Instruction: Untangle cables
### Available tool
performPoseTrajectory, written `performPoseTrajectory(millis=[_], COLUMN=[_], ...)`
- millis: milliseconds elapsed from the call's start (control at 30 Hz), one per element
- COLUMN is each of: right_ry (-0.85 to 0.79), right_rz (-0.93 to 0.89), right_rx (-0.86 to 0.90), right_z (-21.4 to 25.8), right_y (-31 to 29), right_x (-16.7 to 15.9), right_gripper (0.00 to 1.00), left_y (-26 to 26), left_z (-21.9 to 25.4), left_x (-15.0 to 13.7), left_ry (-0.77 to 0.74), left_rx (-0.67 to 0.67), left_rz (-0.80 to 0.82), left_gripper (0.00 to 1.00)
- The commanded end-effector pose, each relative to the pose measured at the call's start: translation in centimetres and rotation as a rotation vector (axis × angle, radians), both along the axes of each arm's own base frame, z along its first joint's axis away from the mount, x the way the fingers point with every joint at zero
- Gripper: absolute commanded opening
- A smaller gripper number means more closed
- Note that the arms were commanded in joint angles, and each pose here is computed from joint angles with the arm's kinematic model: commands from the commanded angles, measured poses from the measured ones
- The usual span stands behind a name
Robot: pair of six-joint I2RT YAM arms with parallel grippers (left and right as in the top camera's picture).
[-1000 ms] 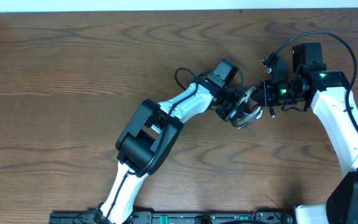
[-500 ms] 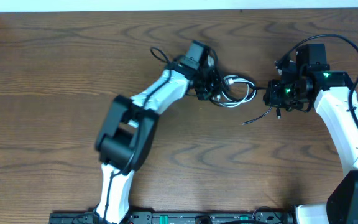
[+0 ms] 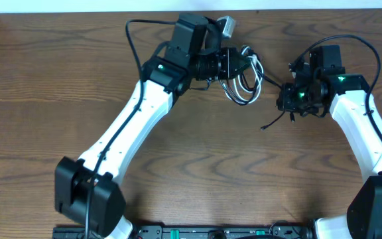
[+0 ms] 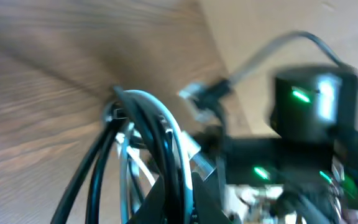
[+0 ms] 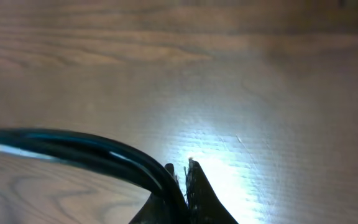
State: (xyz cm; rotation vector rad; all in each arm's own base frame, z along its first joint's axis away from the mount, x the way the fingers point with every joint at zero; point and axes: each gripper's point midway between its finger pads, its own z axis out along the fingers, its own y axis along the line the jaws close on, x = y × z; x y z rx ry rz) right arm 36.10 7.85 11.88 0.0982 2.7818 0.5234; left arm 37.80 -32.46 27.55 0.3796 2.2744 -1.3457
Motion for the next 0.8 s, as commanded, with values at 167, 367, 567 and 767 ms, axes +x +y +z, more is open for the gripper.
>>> performPoseTrajectory(millis=[167, 367, 567, 767], right_ry=[-0.071, -0.056, -0.028, 0.065], right_rz=[0.112, 0.102, 0.082, -0.061], right_rx=[0.098, 0.078, 0.051, -0.025], right_z=[1.3, 1.0, 0.6, -0.6], right_y=[1.9, 1.6, 0.9, -2.3], right_x=[0.9, 0.7, 0.2, -0.8], right_gripper=[0.01, 0.03, 0.08, 0.12], left_y=[0.1, 2.5, 4.4, 6.5], left_z=[5.5, 8.6, 8.8, 7.2], left_x=[-6.5, -7.9, -6.3, -0.4], left_ry=[-0.107, -0.174, -0.188, -0.092], left_rx=[-0.246, -0.397, -0.397, -0.29], left_rz=[-0.439, -0.608, -0.557, -0.233], left_gripper=[0.07, 0.07, 0.07, 0.07])
